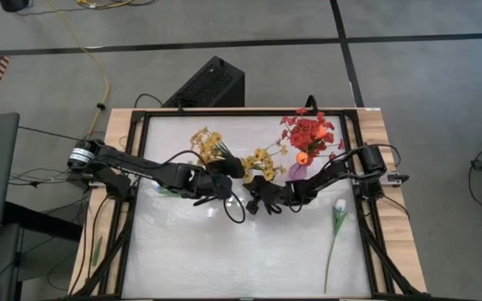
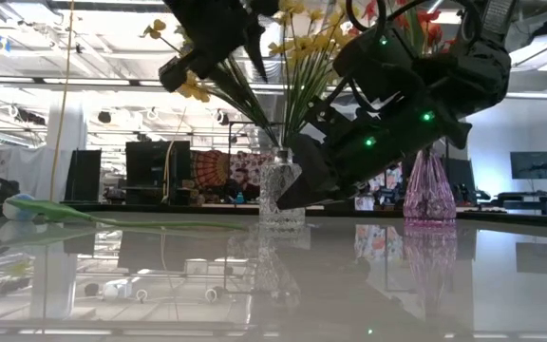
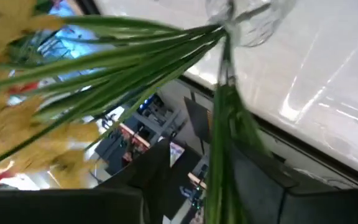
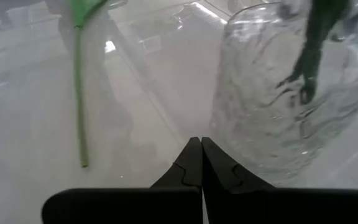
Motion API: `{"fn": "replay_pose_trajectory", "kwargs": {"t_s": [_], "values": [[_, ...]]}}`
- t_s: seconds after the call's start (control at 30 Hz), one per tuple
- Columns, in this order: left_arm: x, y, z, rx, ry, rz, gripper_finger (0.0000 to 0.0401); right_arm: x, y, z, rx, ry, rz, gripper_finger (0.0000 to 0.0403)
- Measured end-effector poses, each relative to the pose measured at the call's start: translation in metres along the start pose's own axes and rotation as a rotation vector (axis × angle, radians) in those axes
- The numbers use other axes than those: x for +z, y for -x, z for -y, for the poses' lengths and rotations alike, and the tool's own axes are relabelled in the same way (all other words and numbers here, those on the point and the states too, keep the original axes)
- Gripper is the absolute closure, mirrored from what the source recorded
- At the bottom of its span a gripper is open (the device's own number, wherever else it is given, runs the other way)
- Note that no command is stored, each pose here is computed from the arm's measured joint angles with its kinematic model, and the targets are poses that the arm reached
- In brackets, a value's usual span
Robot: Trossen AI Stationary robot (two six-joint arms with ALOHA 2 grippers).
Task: Sort flowers into vase by color
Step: Put the yellow flower into the transparent flower vase
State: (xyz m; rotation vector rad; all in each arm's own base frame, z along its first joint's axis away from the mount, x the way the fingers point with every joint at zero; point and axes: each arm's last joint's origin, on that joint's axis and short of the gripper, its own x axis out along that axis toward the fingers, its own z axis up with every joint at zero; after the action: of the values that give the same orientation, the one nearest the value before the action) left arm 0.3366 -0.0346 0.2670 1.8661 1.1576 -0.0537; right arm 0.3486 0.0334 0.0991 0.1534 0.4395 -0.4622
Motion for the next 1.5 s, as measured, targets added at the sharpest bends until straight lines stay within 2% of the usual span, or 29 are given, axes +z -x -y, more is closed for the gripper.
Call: {"fn": "replay_pose_trajectory", "kwargs": {"t_s": [0.2, 0.43, 0.6, 0.73, 0.87, 0.97, 1.03, 1.17, 1.27, 1.33, 1.5], "values": [[-0.001, 0.017, -0.018, 0.057, 0.065, 0.018, 0.0239, -0.001, 0.0, 0.0, 0.001, 0.008, -0.009, 0.0382], [-0.001, 0.041, -0.029, 0.088, 0.187, -0.035, 0.0239, -0.003, 0.0, 0.001, -0.005, 0.02, -0.029, 0.0381], [-0.021, 0.062, -0.034, 0.117, 0.44, -0.029, 0.0239, -0.004, 0.0, 0.001, -0.01, 0.027, -0.04, 0.0381], [-0.064, 0.078, -0.034, 0.162, 0.685, -0.056, 0.0239, -0.004, 0.0, 0.001, -0.01, 0.027, -0.041, 0.0381], [-0.115, 0.093, -0.027, 0.221, 1.037, -0.063, 0.0239, -0.005, 0.001, 0.0, -0.005, 0.02, -0.04, 0.0381], [-0.152, 0.095, -0.008, 0.235, 1.373, -0.094, 0.0239, -0.005, 0.001, -0.001, -0.002, 0.018, -0.039, 0.0381], [-0.173, 0.094, 0.012, 0.224, 1.598, -0.162, 0.0239, -0.005, 0.002, -0.002, 0.002, 0.012, -0.039, 0.0381], [-0.194, 0.091, 0.063, 0.162, 1.966, -0.326, 0.0239, -0.006, 0.003, -0.004, 0.007, 0.015, -0.04, 0.0381], [-0.187, 0.081, 0.1, 0.089, 2.181, -0.384, 0.0239, -0.006, 0.004, -0.005, 0.01, 0.015, -0.039, 0.0381], [-0.174, 0.067, 0.119, 0.036, 2.281, -0.361, 0.0239, -0.006, 0.004, -0.005, 0.01, 0.013, -0.039, 0.0381], [-0.138, 0.031, 0.148, 0.026, 2.381, -0.24, 0.0239, -0.006, 0.004, -0.005, 0.01, 0.014, -0.039, 0.0381]]}}
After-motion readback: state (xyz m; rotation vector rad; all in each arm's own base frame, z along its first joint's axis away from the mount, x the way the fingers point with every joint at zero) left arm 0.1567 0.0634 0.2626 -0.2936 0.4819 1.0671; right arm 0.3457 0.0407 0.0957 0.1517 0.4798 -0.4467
